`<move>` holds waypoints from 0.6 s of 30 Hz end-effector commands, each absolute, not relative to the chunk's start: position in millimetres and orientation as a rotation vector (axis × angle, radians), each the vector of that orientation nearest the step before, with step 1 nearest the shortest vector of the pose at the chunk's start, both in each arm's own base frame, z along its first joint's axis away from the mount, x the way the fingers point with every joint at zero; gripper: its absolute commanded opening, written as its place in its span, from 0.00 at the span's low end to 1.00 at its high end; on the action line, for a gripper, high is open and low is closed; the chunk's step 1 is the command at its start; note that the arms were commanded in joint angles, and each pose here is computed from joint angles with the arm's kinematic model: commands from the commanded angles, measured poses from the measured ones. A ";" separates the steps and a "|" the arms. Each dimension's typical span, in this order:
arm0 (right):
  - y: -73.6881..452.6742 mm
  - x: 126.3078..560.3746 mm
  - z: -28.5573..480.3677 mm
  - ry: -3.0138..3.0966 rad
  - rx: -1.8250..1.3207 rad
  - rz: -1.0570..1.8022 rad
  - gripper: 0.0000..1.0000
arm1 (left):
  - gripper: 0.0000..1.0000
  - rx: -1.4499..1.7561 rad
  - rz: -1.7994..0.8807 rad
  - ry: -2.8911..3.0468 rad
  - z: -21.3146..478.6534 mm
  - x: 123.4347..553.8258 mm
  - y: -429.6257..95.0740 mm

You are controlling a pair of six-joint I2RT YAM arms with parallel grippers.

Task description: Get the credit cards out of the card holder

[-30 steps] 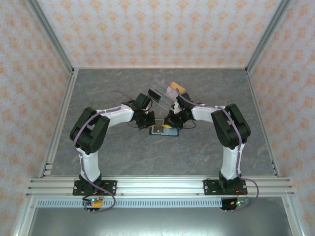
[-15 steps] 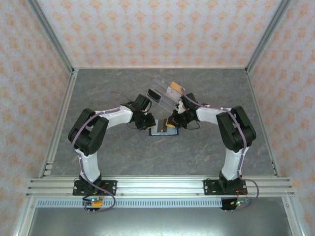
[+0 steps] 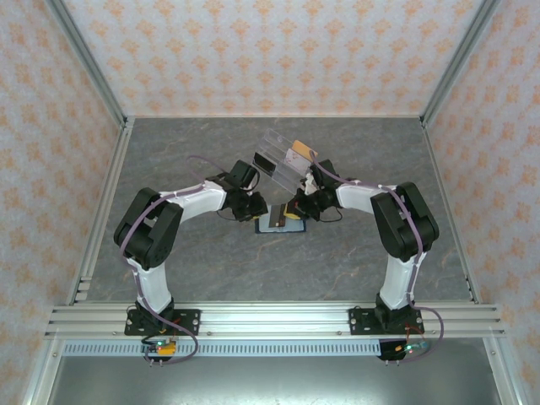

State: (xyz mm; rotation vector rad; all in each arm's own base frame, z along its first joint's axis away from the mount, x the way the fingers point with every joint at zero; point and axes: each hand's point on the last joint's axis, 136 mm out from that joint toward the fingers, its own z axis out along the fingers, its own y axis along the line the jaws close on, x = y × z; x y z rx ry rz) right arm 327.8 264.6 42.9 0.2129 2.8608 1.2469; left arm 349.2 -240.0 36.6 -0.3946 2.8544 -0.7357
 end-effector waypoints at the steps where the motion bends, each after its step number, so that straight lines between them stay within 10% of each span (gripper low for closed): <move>1: 266.0 333.4 48.8 2.820 0.187 1.272 0.01 | 0.16 -0.352 -0.749 2.875 36.9 349.3 -250.8; 18: 283.9 339.9 51.5 2.780 0.239 1.411 0.23 | 0.07 -0.359 -0.705 2.960 7.2 337.6 -250.3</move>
